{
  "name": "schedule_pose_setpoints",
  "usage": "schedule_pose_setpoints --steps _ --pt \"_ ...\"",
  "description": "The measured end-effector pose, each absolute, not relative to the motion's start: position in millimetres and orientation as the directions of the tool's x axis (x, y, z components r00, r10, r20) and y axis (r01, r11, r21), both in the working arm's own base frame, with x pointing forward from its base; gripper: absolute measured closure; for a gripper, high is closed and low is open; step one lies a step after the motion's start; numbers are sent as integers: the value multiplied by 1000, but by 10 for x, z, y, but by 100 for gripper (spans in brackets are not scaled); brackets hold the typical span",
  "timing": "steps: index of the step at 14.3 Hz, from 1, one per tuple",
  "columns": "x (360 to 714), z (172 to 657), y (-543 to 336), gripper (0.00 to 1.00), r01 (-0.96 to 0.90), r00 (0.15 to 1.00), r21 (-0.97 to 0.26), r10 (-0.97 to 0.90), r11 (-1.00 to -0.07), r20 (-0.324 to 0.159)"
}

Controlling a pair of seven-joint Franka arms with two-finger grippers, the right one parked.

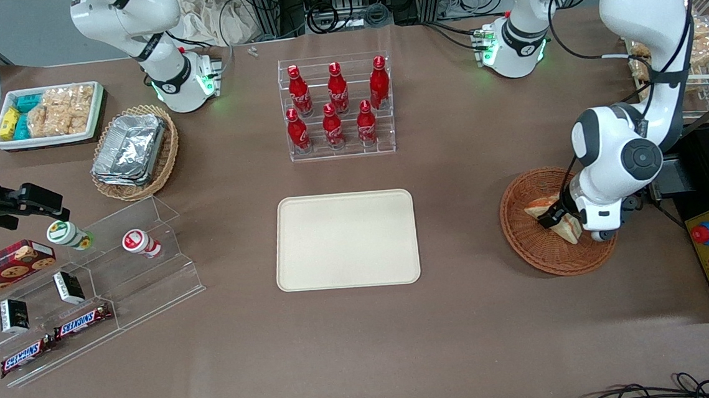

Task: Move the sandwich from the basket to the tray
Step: 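Close the left gripper on the sandwich and lift it from the basket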

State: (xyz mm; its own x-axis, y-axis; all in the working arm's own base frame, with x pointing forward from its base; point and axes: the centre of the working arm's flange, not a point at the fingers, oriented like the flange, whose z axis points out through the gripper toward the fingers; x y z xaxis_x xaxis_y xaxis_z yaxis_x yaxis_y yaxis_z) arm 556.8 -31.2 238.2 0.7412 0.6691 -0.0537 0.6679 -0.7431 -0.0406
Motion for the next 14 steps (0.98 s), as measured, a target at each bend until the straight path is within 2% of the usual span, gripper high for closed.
schedule_pose_setpoints --steps 5,7,9,11,13,14 --pt "5576 2322 -312 56 668 741 -46 669 -743 -56" --pt "5639 2507 -324 62 665 745 -30 665 -747 -42" --pt "5700 3051 -382 67 653 752 -46 655 -756 -77" --pt "5713 3984 -583 80 614 776 -66 617 -786 -128" --pt "5677 4779 -978 80 548 820 -70 552 -833 -151" --pt "5640 5028 -1235 80 506 848 -61 509 -861 -151"
